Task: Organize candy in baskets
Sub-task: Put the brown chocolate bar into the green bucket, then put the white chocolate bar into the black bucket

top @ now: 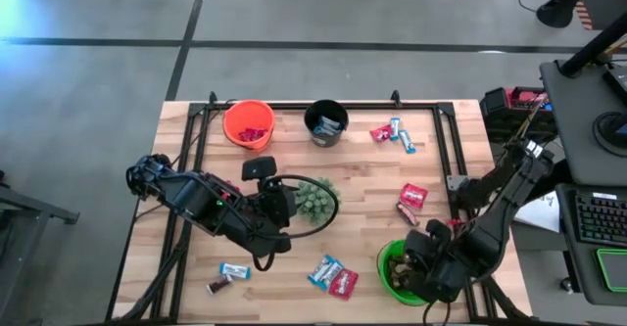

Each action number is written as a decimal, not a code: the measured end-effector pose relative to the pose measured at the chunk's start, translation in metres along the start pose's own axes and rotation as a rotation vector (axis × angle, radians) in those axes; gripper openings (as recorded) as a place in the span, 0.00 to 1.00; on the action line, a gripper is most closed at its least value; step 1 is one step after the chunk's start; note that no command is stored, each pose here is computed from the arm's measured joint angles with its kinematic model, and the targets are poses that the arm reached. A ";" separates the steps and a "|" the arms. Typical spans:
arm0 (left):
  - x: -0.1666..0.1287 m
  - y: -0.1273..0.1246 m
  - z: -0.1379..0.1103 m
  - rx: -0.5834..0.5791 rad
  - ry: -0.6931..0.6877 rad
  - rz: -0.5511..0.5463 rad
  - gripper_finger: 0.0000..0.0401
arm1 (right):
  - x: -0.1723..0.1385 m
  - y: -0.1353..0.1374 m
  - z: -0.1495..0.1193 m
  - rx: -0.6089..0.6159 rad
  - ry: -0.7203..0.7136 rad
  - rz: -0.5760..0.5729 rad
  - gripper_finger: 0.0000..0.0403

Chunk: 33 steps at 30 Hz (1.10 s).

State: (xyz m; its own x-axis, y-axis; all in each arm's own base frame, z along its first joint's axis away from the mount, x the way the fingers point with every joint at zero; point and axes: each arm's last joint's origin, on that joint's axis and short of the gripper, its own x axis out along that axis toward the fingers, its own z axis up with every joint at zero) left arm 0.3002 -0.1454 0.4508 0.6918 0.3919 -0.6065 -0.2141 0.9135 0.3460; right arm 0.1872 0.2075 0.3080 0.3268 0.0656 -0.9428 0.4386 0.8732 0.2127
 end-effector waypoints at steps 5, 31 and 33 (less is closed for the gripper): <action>0.000 0.000 0.000 0.000 0.000 0.000 0.32 | 0.019 -0.007 -0.009 0.032 0.069 -0.045 0.07; 0.000 0.004 -0.009 -0.048 0.077 0.032 0.36 | 0.029 -0.007 -0.005 -0.014 0.044 -0.016 0.43; 0.000 0.005 -0.009 -0.056 0.078 0.023 0.39 | 0.029 -0.008 -0.001 -0.010 0.018 -0.027 0.44</action>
State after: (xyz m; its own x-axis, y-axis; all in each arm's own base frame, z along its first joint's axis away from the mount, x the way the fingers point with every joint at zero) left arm 0.2927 -0.1398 0.4467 0.6312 0.4184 -0.6531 -0.2695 0.9079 0.3211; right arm 0.1925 0.2024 0.2782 0.2998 0.0503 -0.9527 0.4389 0.8794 0.1845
